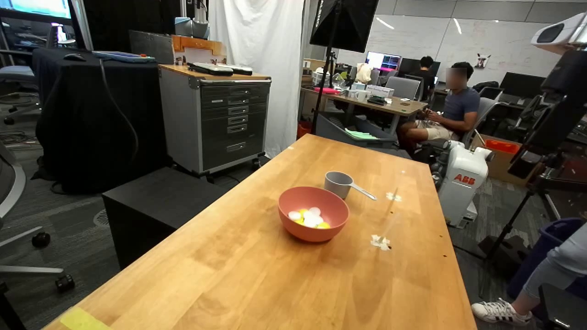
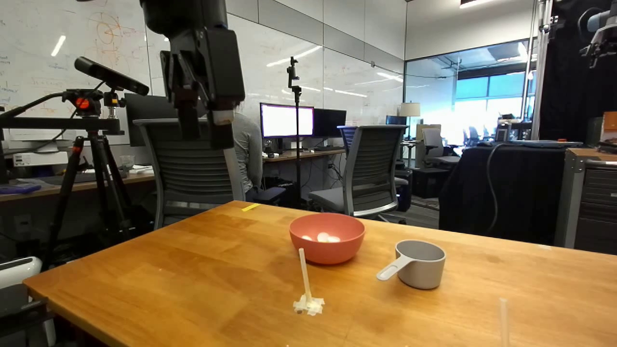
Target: Pour the contents from the grey object into the bowl.
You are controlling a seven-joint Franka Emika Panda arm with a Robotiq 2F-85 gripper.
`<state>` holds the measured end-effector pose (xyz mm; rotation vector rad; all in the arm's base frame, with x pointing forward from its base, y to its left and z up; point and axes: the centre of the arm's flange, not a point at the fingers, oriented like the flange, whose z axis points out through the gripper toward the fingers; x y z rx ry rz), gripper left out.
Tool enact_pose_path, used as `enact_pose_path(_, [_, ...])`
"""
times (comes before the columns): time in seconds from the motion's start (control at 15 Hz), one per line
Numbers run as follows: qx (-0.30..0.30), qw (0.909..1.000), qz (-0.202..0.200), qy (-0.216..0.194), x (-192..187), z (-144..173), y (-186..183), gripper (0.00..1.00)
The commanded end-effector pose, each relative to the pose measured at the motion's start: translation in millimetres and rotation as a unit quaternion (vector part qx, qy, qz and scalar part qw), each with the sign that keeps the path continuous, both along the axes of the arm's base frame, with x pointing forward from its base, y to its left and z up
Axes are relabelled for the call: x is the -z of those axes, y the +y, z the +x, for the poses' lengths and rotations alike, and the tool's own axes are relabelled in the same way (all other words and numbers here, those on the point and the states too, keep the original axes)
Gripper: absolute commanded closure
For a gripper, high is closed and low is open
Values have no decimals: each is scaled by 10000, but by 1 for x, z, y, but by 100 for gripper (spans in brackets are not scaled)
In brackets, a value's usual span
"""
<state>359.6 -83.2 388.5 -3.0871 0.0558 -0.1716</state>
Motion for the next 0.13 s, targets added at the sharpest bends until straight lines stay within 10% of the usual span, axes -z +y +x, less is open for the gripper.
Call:
enact_pose_path(0.0, [0, 10000, 0, 1, 0, 0, 0, 0])
enact_pose_path(0.07, [0, 10000, 0, 1, 0, 0, 0, 0])
